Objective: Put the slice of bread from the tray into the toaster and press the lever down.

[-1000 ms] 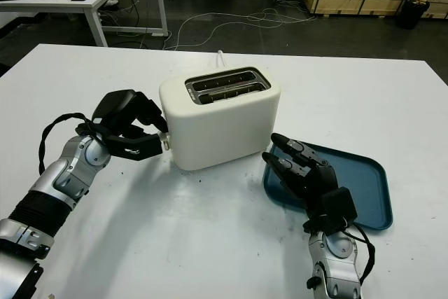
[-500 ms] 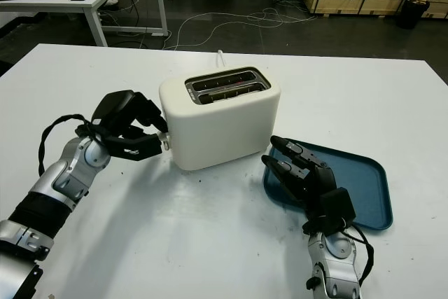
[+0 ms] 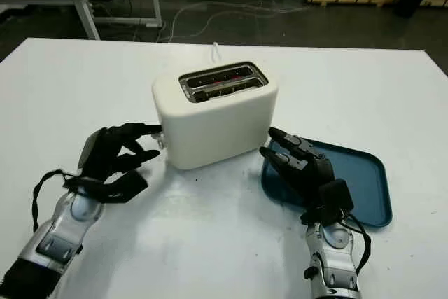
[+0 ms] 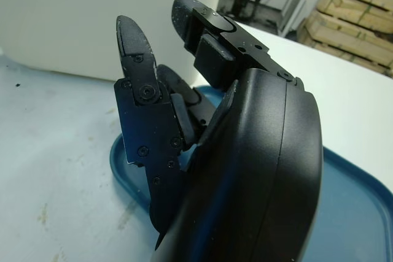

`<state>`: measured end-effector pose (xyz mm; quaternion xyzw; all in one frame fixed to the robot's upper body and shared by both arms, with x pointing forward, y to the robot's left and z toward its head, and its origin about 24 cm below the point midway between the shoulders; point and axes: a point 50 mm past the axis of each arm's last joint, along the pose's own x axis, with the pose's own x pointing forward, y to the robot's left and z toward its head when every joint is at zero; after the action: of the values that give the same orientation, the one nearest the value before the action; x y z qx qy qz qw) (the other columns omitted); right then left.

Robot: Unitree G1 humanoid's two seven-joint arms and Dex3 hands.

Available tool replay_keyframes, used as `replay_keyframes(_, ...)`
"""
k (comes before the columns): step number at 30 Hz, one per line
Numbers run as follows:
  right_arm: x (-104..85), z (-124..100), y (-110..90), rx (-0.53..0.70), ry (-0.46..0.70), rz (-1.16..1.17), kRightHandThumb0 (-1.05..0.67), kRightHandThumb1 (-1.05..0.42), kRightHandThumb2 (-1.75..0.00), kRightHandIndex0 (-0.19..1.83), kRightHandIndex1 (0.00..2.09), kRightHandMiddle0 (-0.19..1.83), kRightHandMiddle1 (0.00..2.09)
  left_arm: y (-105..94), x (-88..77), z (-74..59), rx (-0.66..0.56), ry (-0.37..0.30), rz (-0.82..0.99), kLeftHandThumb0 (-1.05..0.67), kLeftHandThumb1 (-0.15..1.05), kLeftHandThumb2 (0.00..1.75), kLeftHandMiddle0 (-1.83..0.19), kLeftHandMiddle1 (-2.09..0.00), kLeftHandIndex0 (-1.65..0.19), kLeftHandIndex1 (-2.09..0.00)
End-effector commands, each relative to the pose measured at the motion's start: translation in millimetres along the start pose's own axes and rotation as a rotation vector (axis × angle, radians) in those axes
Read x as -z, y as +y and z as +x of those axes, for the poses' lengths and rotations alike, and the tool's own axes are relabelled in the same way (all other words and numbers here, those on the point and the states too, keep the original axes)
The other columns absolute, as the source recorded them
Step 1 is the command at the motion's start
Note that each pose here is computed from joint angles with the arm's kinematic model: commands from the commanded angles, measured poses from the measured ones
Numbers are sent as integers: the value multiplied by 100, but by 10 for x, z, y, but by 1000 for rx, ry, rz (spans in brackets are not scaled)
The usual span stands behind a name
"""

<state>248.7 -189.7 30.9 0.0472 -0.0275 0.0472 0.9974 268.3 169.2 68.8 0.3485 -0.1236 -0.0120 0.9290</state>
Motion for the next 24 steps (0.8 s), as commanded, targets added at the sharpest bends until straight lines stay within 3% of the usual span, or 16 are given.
replay_keyframes(1,-49,41,-18,-3,-15,-23,-44,-89,0,89,1,82,0,-91,-189,-33,36,-115,-64,-38,84,0,-88,-111,-130,-1)
replay_keyframes(9,-116,122,-76,-7,-35,-33,-44,-89,0,88,0,80,0,33,-162,-47,-35,-113,-71,-39,82,0,-87,-114,-127,0)
replay_keyframes(20,-445,287,-369,35,-117,-115,-45,-88,0,87,0,76,0,335,-257,-68,-162,-127,15,-55,88,1,-78,-113,-113,0)
replay_keyframes(24,-547,356,-426,23,-135,-140,-38,-87,0,87,1,75,0,381,-262,-71,-178,-113,29,-58,88,0,-73,-114,-108,0)
